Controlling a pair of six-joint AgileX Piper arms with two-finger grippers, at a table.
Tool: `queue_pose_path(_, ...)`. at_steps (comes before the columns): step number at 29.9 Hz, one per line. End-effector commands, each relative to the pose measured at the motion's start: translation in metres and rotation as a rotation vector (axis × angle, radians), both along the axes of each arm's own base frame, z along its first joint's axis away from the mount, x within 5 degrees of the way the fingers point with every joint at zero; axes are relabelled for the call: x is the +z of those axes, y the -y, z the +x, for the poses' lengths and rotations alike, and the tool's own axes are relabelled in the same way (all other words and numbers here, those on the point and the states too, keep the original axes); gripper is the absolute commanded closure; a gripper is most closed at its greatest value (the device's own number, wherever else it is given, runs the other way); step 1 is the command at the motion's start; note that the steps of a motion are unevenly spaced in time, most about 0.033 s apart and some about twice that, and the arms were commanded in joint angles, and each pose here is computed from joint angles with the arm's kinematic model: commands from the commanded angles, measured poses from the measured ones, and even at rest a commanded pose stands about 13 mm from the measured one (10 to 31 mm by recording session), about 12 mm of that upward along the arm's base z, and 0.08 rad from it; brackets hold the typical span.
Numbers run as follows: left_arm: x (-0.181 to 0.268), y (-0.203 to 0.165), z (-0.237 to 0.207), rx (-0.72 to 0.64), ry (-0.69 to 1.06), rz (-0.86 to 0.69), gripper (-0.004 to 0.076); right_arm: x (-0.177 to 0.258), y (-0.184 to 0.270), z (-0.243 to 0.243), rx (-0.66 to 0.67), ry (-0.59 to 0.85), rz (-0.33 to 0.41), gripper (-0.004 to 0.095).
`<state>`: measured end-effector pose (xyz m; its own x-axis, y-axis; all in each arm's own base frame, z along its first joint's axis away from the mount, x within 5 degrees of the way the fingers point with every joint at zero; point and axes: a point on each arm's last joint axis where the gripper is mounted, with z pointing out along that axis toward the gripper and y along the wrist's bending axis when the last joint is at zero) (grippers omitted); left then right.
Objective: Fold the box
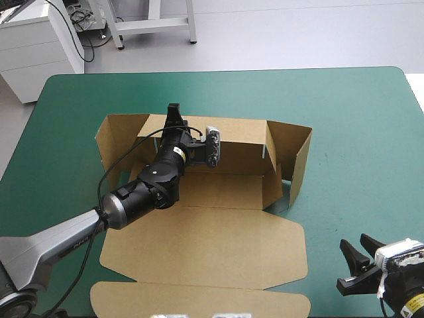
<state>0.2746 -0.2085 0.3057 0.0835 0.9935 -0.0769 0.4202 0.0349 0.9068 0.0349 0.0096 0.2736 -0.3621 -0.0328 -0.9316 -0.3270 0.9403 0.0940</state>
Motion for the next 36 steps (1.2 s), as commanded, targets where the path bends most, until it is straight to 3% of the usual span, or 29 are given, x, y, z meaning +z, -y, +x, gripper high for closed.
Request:
queue_pose_path(1,0.008,-0.012,-0.001,0.103,-0.011,-0.049,0.0731,0.019,-0.004,0.011,-0.018,0.048,0.024,0.0413)
queue_pose_path(11,0.003,-0.009,-0.004,0.099,-0.082,-0.096,0.0731,0.081,-0.019,0.057,-0.046,0.081,-0.089,0.0414)
queue_pose_path(20,0.001,0.002,-0.013,0.028,-0.092,-0.064,0.0731,0.13,-0.048,0.129,-0.072,0.037,-0.168,0.0414)
queue_pose_path(29,0.001,0.003,-0.013,0.015,-0.091,-0.045,0.0731,0.157,-0.055,0.202,-0.13,-0.023,-0.17,0.0414)
queue_pose_path(36,0.001,0.003,-0.013,0.008,-0.09,-0.049,0.0731,0.161,-0.054,0.26,-0.022,-0.156,-0.112,0.0414)
